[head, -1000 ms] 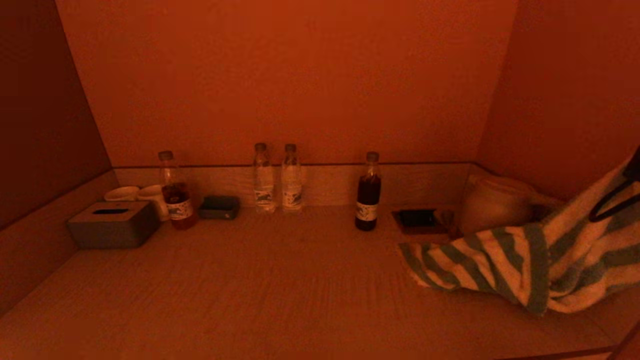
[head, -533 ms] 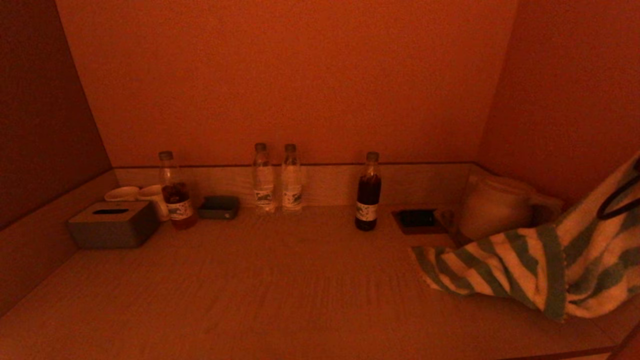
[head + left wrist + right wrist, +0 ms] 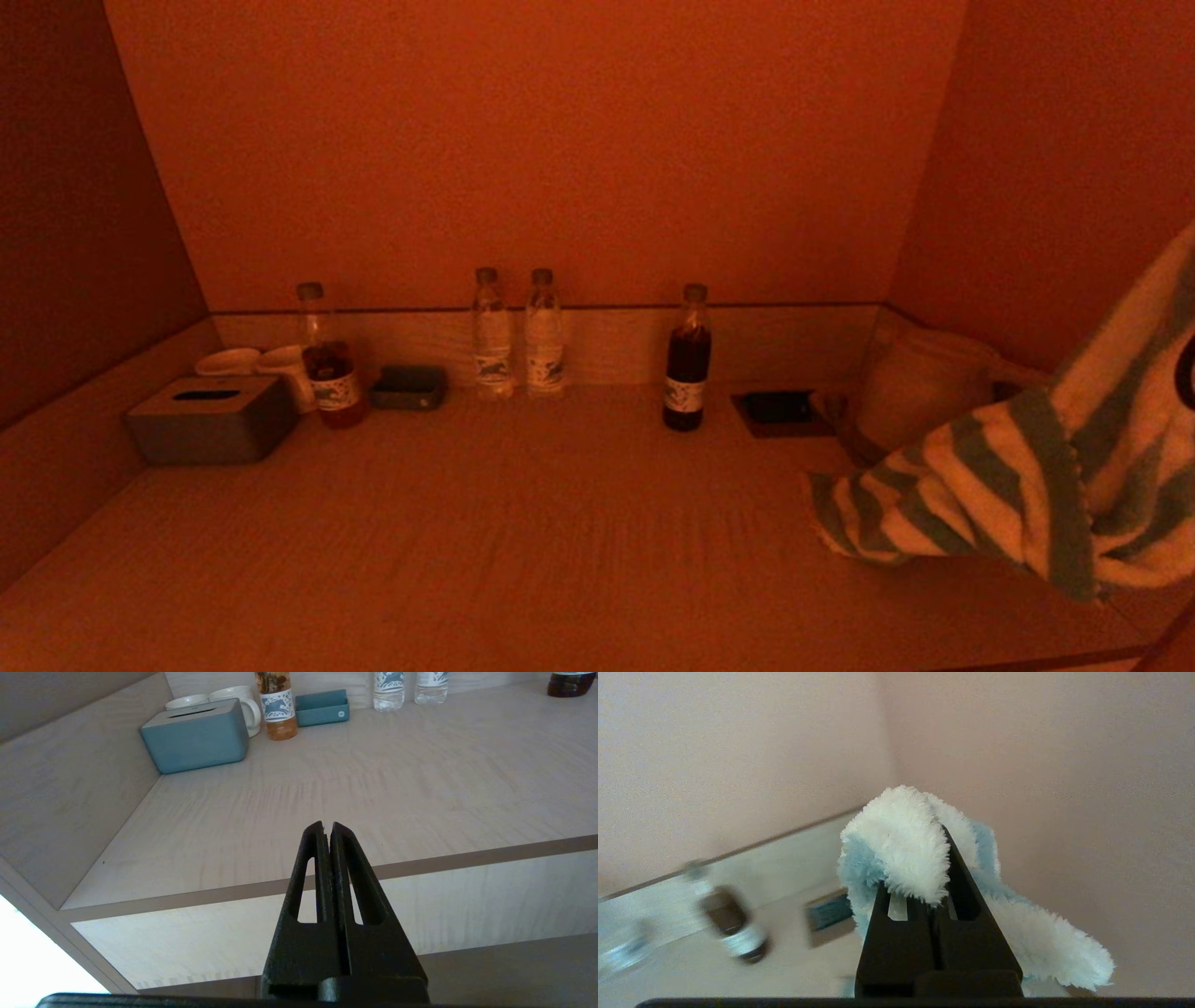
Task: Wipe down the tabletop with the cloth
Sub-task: Place the tablecloth
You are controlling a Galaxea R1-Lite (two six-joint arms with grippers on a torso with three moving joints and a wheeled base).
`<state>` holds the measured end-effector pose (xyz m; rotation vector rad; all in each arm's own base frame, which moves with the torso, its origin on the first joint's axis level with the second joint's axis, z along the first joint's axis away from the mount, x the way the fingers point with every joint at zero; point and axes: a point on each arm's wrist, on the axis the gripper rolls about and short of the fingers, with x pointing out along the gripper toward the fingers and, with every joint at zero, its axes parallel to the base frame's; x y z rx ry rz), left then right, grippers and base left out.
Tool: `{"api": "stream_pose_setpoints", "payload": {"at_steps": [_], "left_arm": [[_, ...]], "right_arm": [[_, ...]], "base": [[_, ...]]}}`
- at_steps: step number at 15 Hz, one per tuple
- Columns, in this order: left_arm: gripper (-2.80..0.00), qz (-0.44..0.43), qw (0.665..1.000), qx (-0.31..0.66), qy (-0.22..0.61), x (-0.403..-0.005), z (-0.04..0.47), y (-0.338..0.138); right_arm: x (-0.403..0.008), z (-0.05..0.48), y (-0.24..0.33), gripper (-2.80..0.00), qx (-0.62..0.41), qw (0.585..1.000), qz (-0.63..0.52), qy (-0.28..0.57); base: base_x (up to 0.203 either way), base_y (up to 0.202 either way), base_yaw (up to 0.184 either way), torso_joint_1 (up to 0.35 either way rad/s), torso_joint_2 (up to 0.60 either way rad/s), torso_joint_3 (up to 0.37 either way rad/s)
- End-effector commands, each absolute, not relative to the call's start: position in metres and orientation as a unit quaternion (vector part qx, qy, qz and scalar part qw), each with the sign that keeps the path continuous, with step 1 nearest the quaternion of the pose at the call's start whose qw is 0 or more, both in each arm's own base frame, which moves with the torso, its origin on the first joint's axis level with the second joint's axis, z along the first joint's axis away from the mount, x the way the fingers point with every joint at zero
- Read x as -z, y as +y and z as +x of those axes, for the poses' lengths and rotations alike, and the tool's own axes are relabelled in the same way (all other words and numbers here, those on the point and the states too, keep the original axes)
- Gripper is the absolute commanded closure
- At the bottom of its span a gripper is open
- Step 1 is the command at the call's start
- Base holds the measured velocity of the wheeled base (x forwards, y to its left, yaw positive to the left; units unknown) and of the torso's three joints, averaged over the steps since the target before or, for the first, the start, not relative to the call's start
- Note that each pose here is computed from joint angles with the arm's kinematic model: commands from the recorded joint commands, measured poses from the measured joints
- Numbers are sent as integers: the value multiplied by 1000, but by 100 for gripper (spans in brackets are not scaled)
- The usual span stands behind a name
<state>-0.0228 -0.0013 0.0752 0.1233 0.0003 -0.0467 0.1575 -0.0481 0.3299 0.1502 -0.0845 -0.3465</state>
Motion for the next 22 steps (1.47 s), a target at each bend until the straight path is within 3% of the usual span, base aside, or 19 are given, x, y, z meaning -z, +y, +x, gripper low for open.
{"api": "stream_pose_setpoints", "payload": {"at_steps": [1,10,16,22], "left_arm": [[0,62,998,24,0,-75,-23,-1],[0,62,998,23,0,-75,-23,-1],[0,62,998,23,0,-75,-23,-1],[0,62,998,22,0,-75,-23,-1]], "right_arm": [[-341,138,-33,0,99,990,70,-70],[-359,114,-24,0,66,989,62,-120],[-366,136,-31,0,76,986,52,-138],[-359,195,-70,0,148,981,29,-124]], "base": [[0,0,0,0,0,0],[0,0,0,0,0,0],[0,0,0,0,0,0],[0,0,0,0,0,0]]}}
